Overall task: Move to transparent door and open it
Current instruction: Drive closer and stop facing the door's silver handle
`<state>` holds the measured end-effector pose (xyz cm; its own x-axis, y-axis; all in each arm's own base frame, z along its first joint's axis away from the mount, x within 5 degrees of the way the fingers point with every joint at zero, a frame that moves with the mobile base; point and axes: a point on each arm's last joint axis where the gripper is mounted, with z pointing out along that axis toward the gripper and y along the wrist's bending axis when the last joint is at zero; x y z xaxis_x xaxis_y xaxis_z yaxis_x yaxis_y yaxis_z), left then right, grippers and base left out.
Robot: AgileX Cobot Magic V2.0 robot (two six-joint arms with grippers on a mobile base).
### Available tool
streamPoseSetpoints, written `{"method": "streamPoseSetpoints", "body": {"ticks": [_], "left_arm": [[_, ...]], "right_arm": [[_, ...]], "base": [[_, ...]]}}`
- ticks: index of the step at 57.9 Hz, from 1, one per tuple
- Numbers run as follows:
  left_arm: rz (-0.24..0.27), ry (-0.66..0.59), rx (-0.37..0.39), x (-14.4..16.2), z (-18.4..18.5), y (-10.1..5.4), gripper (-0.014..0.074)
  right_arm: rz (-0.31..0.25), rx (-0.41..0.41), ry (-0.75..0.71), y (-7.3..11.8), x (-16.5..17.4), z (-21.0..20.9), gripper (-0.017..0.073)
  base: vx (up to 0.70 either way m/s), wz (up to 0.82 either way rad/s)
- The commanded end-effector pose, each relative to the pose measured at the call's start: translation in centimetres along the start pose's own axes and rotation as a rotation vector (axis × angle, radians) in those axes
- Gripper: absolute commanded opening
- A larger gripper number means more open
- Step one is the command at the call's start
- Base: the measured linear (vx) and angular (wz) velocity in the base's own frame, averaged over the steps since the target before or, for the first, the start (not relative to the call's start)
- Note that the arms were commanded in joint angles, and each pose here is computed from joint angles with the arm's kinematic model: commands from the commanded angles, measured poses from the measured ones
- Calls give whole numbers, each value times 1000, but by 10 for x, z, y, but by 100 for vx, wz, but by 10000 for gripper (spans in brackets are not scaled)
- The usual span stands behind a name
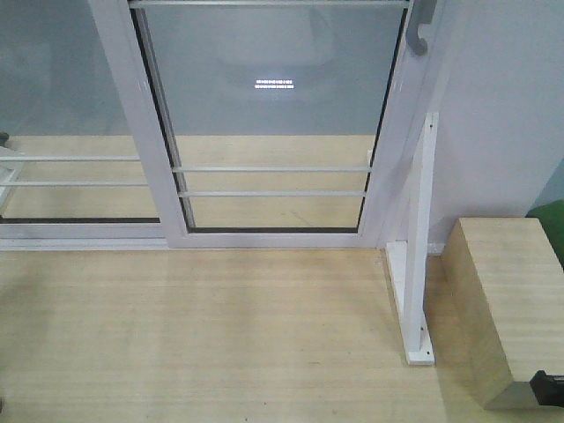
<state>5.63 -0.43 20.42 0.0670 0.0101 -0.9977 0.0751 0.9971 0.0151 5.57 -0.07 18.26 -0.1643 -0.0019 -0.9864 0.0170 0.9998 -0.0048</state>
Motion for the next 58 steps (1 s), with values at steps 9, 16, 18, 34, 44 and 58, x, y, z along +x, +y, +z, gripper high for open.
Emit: {"method": "streamPoseSetpoints", "body": {"ticks": [9, 16, 18, 34, 44, 58], "left_arm": [[-18, -61, 2, 2, 0, 0, -6], [-18, -61, 2, 2, 0, 0, -6], [-18, -61, 2, 2, 0, 0, -6], [-18, -61, 2, 2, 0, 0, -6], [-18, -61, 2, 2, 0, 0, -6], [-18, -61, 2, 2, 0, 0, -6]], "right_arm": [[-4, 8, -84, -1, -4, 0, -8], [-4, 8, -84, -1, -4, 0, -8], [-4, 8, -84, -1, -4, 0, -8], [-4, 8, -84, -1, -4, 0, -8], [-4, 8, -84, -1, -4, 0, -8], [-4, 8, -84, -1, -4, 0, -8]], "base": [[38, 2], [34, 0], [31, -1], [26, -1], [19, 0], [14, 0]]}}
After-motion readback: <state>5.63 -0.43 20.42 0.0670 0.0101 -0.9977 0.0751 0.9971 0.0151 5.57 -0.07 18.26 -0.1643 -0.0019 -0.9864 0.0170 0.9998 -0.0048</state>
